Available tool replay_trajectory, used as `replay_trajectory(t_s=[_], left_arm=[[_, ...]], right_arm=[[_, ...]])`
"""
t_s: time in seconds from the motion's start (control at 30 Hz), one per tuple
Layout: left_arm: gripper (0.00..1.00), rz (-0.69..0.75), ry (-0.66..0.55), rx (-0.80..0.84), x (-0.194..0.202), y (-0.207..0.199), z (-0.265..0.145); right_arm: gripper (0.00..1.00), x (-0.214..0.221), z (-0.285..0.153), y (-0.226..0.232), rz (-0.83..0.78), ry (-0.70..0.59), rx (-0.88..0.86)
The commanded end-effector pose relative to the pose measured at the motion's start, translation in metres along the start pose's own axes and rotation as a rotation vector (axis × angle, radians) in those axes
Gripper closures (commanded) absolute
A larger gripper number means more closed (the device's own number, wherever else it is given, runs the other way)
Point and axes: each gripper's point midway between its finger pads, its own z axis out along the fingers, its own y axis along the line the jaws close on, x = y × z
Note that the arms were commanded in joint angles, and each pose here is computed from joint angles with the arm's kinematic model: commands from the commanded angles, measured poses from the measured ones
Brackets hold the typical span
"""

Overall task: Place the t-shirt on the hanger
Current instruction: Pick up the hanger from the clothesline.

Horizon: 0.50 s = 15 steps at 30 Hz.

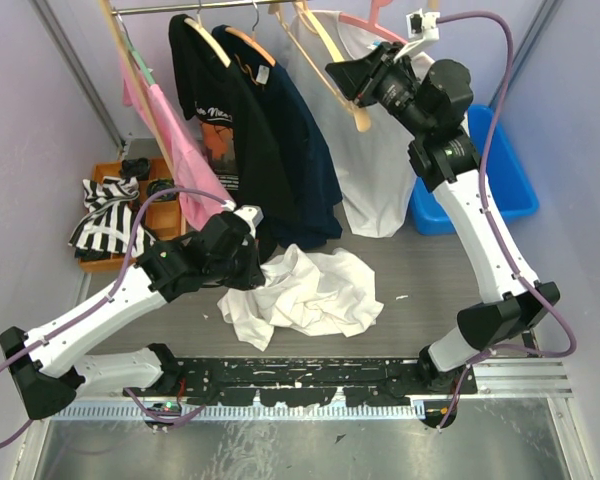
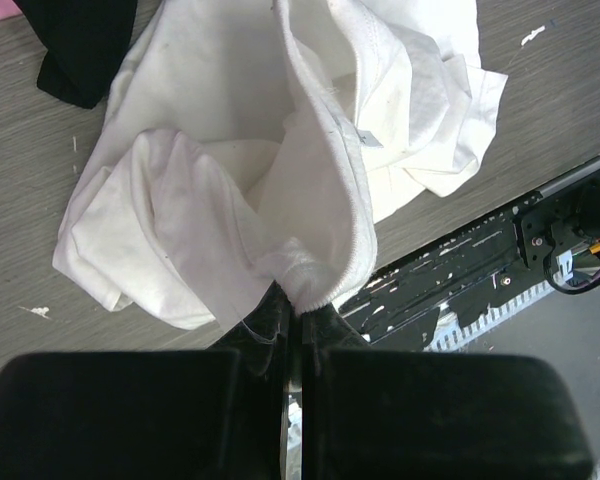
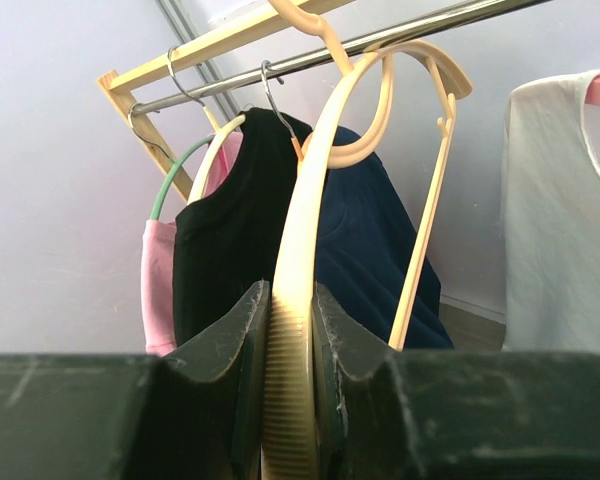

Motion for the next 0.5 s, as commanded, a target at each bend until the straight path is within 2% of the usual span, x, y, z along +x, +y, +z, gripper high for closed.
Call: replay_trajectory(t_s=[0.0, 0.17, 0.47], left_arm=[[1.00, -0.007, -0.037, 0.012, -0.009, -0.003, -0.010], [1.00, -0.004, -0.037, 0.003, -0.009, -0.001, -0.010], [1.00, -0.004, -0.034, -0.004, -0.009, 0.000, -0.009]], right_arm=[[0.99, -0.065, -0.036, 0.047, -0.048, -0.182, -0.088], [0.99, -0.064, -0.045, 0.049, -0.069, -0.180, -0.088], [0.99, -0.042, -0.057, 0.036, -0.114, -0.079, -0.025]])
